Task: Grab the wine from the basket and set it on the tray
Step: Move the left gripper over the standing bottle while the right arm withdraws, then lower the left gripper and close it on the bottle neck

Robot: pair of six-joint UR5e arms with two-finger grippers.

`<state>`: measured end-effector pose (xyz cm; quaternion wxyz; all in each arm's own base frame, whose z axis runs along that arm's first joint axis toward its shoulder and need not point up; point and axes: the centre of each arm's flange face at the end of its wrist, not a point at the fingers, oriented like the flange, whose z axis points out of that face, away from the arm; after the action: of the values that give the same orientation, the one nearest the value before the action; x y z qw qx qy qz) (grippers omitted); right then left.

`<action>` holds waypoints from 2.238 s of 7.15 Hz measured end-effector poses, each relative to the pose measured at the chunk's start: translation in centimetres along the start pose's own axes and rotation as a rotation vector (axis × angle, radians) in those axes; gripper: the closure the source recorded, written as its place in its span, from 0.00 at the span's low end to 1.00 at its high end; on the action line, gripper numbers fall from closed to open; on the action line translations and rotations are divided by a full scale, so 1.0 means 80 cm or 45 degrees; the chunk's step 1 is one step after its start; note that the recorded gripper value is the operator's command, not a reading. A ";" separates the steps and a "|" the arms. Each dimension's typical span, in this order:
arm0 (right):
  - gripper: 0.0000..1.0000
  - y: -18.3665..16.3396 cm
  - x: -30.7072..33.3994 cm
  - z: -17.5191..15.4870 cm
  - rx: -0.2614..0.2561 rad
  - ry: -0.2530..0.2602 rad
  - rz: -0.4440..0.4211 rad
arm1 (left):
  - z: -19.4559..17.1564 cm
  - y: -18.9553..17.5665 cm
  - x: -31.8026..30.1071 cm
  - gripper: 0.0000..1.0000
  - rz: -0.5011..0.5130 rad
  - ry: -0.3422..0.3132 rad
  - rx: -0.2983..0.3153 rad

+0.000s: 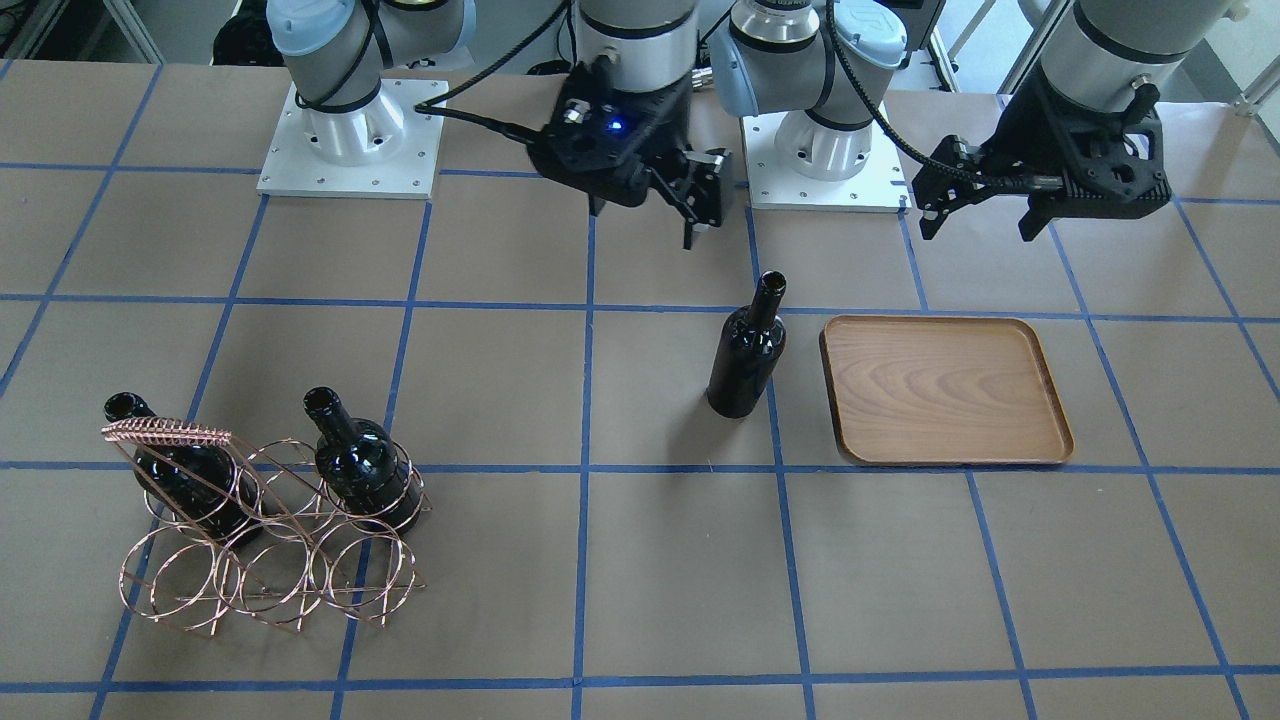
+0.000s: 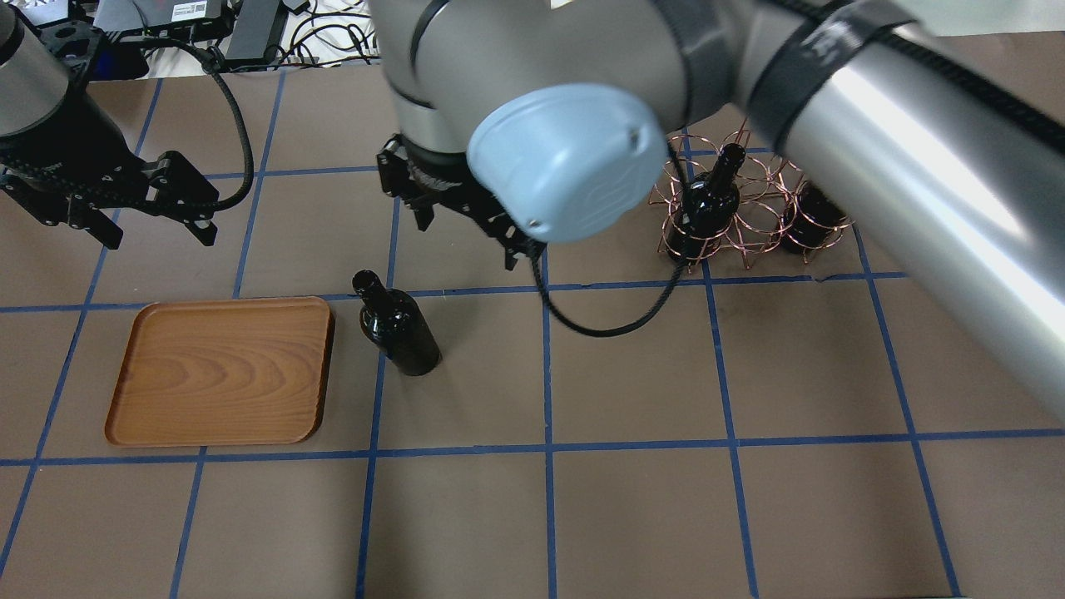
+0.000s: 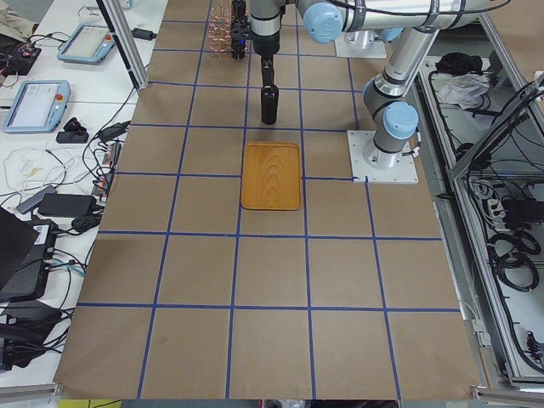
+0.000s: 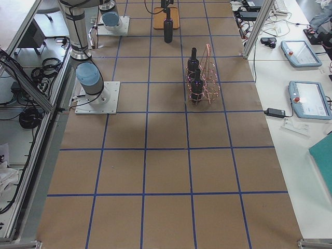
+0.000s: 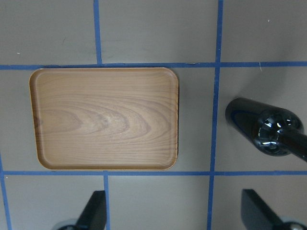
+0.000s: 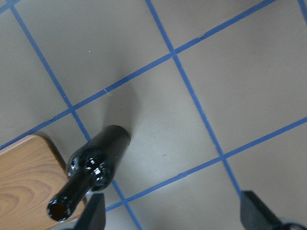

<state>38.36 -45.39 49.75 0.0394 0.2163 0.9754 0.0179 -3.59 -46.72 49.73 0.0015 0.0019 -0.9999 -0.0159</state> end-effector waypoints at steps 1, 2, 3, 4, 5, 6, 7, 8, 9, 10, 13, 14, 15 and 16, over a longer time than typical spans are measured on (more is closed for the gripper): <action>0.00 -0.028 0.047 -0.029 -0.016 0.029 -0.090 | 0.000 -0.003 0.020 0.00 0.014 0.055 0.027; 0.00 -0.056 0.096 -0.052 -0.034 0.067 -0.164 | 0.002 -0.003 0.050 0.00 0.032 0.079 0.033; 0.01 -0.079 0.144 -0.069 -0.061 0.107 -0.236 | 0.005 0.001 0.087 0.00 0.029 0.081 0.028; 0.01 -0.093 0.187 -0.080 -0.086 0.124 -0.320 | 0.009 0.006 0.119 0.00 0.019 0.080 0.024; 0.00 -0.097 0.219 -0.082 -0.087 0.120 -0.400 | 0.014 0.010 0.148 0.00 0.034 0.077 0.023; 0.00 -0.098 0.235 -0.085 -0.039 0.101 -0.462 | 0.022 0.012 0.172 0.00 0.063 0.071 0.023; 0.00 -0.105 0.239 -0.092 0.045 0.083 -0.501 | 0.038 0.015 0.185 0.00 0.085 0.049 0.015; 0.00 -0.111 0.243 -0.099 0.109 0.074 -0.510 | 0.060 0.019 0.189 0.00 0.096 0.016 0.000; 0.00 -0.113 0.245 -0.102 0.130 0.068 -0.507 | 0.080 0.023 0.189 0.00 0.104 -0.002 -0.016; 0.00 -0.113 0.245 -0.104 0.138 0.062 -0.507 | 0.095 0.027 0.188 0.00 0.110 -0.010 -0.036; 0.00 -0.114 0.247 -0.104 0.146 0.068 -0.514 | 0.117 0.016 0.190 0.02 0.109 -0.005 -0.028; 0.00 -0.113 0.247 -0.104 0.149 0.071 -0.514 | 0.127 0.007 0.191 0.02 0.104 -0.003 -0.026; 0.00 -0.113 0.248 -0.104 0.149 0.073 -0.515 | 0.137 0.000 0.192 0.02 0.098 -0.004 -0.029; 0.00 -0.113 0.248 -0.104 0.148 0.074 -0.513 | 0.142 -0.004 0.192 0.06 0.096 -0.005 -0.032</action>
<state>15.96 -45.32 56.20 0.0015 0.0181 0.9990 -0.0403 -19.00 -46.70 38.44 0.0001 -0.0359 -0.9990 -0.0283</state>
